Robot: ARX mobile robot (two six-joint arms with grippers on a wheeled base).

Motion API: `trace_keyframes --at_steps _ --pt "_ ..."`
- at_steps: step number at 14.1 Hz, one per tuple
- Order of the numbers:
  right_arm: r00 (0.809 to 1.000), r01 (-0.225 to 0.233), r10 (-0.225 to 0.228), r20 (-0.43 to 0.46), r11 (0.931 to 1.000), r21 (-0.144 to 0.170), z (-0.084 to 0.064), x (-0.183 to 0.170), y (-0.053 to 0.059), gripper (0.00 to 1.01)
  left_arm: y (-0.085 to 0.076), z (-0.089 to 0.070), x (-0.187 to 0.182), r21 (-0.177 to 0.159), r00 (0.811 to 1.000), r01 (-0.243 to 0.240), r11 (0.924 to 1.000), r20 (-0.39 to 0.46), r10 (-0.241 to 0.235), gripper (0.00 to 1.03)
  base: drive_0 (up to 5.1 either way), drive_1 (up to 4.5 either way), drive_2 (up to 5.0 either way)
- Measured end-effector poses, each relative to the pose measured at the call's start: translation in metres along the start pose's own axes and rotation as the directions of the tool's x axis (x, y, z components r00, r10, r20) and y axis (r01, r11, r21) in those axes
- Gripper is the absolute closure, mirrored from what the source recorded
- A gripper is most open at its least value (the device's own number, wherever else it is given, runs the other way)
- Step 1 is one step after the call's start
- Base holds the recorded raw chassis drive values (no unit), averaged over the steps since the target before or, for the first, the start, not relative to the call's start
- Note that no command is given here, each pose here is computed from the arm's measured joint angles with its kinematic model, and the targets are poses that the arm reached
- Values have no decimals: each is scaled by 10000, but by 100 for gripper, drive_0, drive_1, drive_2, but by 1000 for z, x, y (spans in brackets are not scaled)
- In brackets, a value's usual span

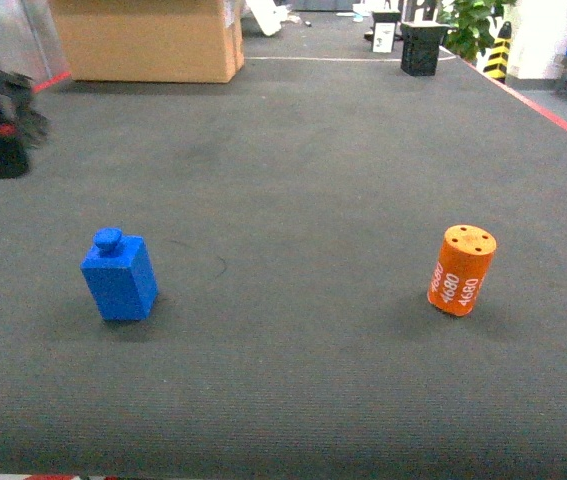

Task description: Sort blue parts and orange caps into right shelf containers

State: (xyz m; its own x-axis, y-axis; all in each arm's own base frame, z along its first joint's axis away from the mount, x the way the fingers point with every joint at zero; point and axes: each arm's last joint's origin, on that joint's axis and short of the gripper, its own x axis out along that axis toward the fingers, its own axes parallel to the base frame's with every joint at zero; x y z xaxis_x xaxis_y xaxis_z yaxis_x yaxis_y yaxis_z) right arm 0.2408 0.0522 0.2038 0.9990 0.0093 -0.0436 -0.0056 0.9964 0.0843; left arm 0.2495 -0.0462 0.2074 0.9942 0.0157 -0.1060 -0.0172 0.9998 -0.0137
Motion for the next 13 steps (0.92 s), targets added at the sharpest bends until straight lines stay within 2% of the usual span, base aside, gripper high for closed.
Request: trace_keyframes --at_steps 2,3,6,9,10,11,13 --pt "9964 -271 262 -807 9996 -105 -18 35 17 3 -11 -17 34 -21 9958 194 9998 -899 -195 5 0 0 0" --pt "9917 -288 263 -1256 9994 -179 -30 49 21 3 -14 -26 45 -54 9921 232 9997 -1235 -237 5 0 0 0" --pt "9791 -227 156 -2029 9992 -327 -57 69 24 3 -20 -44 63 -87 9846 282 9996 -1724 -293 5 0 0 0" --pt "9737 -194 105 -2277 9991 -370 -67 76 26 3 -26 -56 71 -1 9775 390 9992 -2073 -382 5 0 0 0" --pt "9700 -183 85 -2431 9991 -384 -75 82 29 3 -28 -71 74 -34 9698 391 9992 -2408 -388 5 0 0 0" --pt "9636 -197 94 -2672 9992 -357 -84 86 31 3 -28 -77 76 -118 9670 390 9992 -2515 -407 5 0 0 0" --pt "9575 -159 51 -2885 9993 -350 -91 90 31 3 -27 -85 77 -112 9607 406 9991 -2744 -421 5 0 0 0"
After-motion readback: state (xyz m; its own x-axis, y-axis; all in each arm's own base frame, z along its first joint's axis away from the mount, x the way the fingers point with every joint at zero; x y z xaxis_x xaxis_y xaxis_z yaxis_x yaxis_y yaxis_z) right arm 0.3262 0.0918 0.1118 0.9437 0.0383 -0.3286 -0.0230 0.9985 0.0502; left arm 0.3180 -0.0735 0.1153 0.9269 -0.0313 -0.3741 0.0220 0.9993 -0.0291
